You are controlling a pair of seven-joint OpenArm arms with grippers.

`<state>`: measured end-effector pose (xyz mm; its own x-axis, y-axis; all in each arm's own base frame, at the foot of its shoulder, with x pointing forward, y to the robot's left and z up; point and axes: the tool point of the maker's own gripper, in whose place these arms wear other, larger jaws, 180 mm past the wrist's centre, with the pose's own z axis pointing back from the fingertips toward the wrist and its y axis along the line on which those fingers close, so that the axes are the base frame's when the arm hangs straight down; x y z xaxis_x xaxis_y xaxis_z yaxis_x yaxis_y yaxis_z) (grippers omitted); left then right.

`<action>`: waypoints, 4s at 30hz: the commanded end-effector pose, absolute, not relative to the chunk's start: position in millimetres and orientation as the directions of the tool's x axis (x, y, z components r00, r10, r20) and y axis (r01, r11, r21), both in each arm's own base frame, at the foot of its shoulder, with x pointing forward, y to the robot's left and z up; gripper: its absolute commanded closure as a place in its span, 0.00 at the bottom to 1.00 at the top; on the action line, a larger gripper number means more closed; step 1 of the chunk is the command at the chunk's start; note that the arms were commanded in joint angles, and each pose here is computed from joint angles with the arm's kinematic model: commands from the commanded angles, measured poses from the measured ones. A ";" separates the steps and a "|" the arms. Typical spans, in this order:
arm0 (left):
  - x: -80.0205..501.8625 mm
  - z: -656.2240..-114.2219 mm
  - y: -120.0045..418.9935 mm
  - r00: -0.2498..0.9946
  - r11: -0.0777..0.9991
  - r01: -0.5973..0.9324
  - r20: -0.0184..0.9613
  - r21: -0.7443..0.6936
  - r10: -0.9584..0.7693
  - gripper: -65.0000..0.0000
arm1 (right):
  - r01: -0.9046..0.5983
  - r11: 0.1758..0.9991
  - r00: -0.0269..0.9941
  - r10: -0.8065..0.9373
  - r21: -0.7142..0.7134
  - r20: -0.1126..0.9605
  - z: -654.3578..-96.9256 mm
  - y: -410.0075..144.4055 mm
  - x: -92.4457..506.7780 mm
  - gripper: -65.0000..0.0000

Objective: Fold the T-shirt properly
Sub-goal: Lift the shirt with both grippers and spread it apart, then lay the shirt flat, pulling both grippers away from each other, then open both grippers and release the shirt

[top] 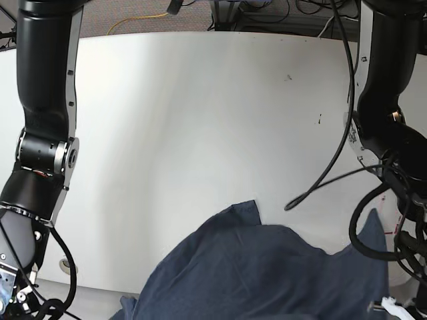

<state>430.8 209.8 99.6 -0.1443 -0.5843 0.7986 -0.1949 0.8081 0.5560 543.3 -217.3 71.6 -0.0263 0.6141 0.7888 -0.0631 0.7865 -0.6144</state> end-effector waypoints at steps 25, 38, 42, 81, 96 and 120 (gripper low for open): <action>372.0 -230.5 100.5 0.287 0.768 0.456 0.742 0.450 -0.606 1.00 | -0.055 0.849 0.304 0.515 -0.525 0.801 -144.8 -270.2 433.2 1.00; 274.9 -340.2 96.7 0.505 0.758 0.591 0.606 0.276 -0.615 1.00 | -0.055 0.897 0.511 0.402 -0.438 0.760 -244.0 -292.4 364.0 1.00; 246.9 -361.0 95.7 0.550 0.756 0.613 0.564 0.228 -0.616 1.00 | -0.044 0.903 0.557 0.377 -0.428 0.740 -261.3 -303.2 347.9 1.00; 314.1 -321.3 90.1 0.457 0.770 0.566 0.665 0.294 -0.591 1.00 | 0.057 0.998 0.644 -0.007 -0.039 0.765 -323.7 -372.3 428.9 0.43; 339.9 -331.1 88.6 0.476 0.773 0.576 0.659 0.266 -0.582 0.47 | -0.057 0.993 0.676 -0.036 0.101 0.736 -324.1 -315.7 342.3 0.20; 374.9 -300.7 117.7 0.413 0.843 0.466 0.776 0.271 -0.477 0.44 | 0.024 0.820 0.708 -0.418 0.572 0.569 -389.1 -203.0 288.4 0.20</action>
<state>362.7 119.5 -322.3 0.4683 -0.4989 0.7292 0.4862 0.8346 0.2588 279.4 -204.6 -397.8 0.7268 -0.4191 0.5441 0.0389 0.8160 0.5767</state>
